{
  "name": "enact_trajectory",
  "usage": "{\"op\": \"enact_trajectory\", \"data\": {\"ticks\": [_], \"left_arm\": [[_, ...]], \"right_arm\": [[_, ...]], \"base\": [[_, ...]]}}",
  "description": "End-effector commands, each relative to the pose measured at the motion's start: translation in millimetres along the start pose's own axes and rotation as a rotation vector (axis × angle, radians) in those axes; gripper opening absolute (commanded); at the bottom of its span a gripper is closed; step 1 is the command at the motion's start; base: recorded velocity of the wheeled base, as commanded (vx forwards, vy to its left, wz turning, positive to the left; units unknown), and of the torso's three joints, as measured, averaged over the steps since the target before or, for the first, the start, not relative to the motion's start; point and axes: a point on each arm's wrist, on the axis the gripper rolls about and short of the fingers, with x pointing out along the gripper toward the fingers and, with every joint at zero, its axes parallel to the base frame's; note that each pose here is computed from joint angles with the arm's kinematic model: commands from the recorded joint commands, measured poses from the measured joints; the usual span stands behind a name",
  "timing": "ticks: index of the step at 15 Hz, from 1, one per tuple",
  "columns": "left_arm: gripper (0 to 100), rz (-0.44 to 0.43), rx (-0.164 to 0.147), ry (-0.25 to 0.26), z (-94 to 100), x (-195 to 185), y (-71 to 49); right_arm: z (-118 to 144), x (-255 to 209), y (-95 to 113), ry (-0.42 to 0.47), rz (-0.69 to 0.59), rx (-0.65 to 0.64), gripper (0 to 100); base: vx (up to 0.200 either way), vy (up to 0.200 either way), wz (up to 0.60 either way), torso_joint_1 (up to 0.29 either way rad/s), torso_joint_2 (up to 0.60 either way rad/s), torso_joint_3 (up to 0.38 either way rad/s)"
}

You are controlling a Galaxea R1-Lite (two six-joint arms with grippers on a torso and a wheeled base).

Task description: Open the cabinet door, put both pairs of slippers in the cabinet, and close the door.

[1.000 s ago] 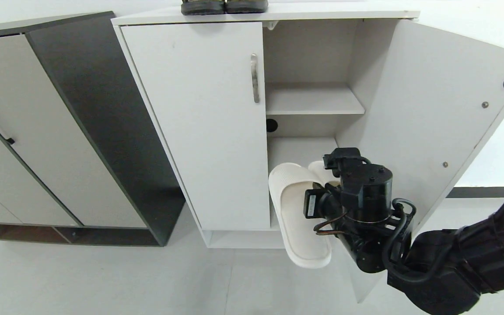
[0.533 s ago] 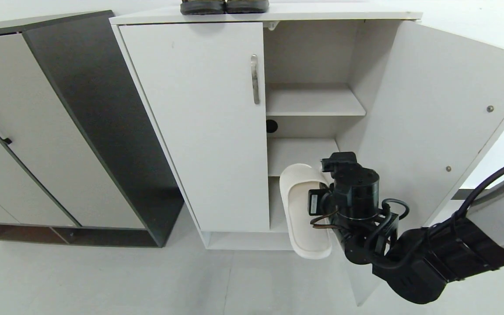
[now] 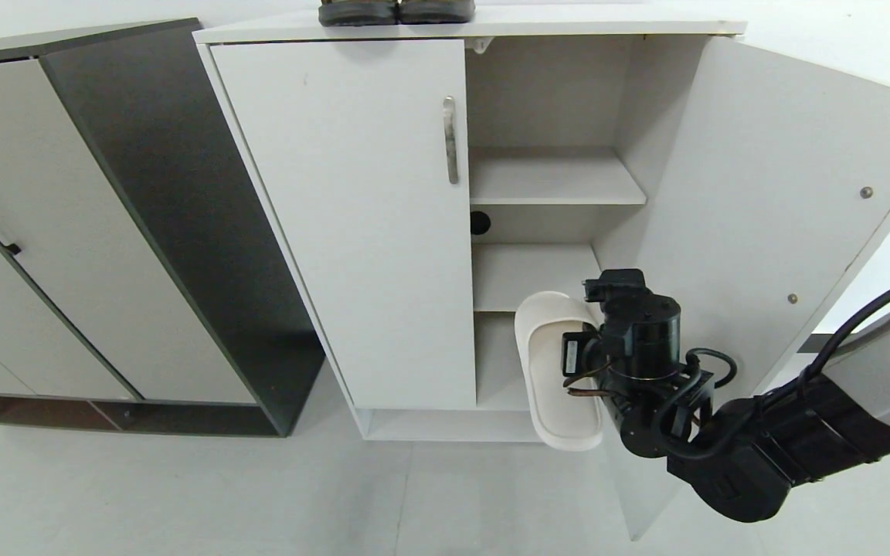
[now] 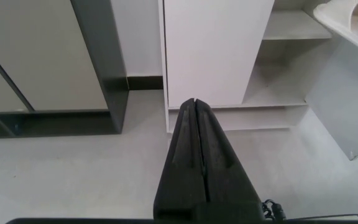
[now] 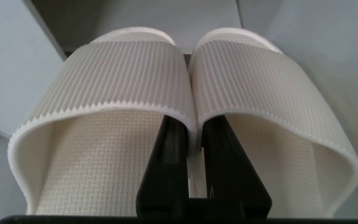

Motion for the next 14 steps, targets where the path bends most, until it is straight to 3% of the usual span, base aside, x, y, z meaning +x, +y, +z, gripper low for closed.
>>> {"op": "enact_trajectory", "data": {"ticks": [1,14], "left_arm": [[0,0.000,-0.001,0.003,0.1,0.2,0.0],[0,0.001,0.001,0.003,0.1,0.2,0.0]], "right_arm": [[-0.2,1.1,-3.0,0.002,-0.008,0.000,0],[-14.1,7.9,-17.6,0.043,-0.053,-0.026,0]], "base": [[0.000,0.000,0.00,0.000,0.00,0.000],[0.000,0.000,0.00,0.000,0.00,0.000]]}}
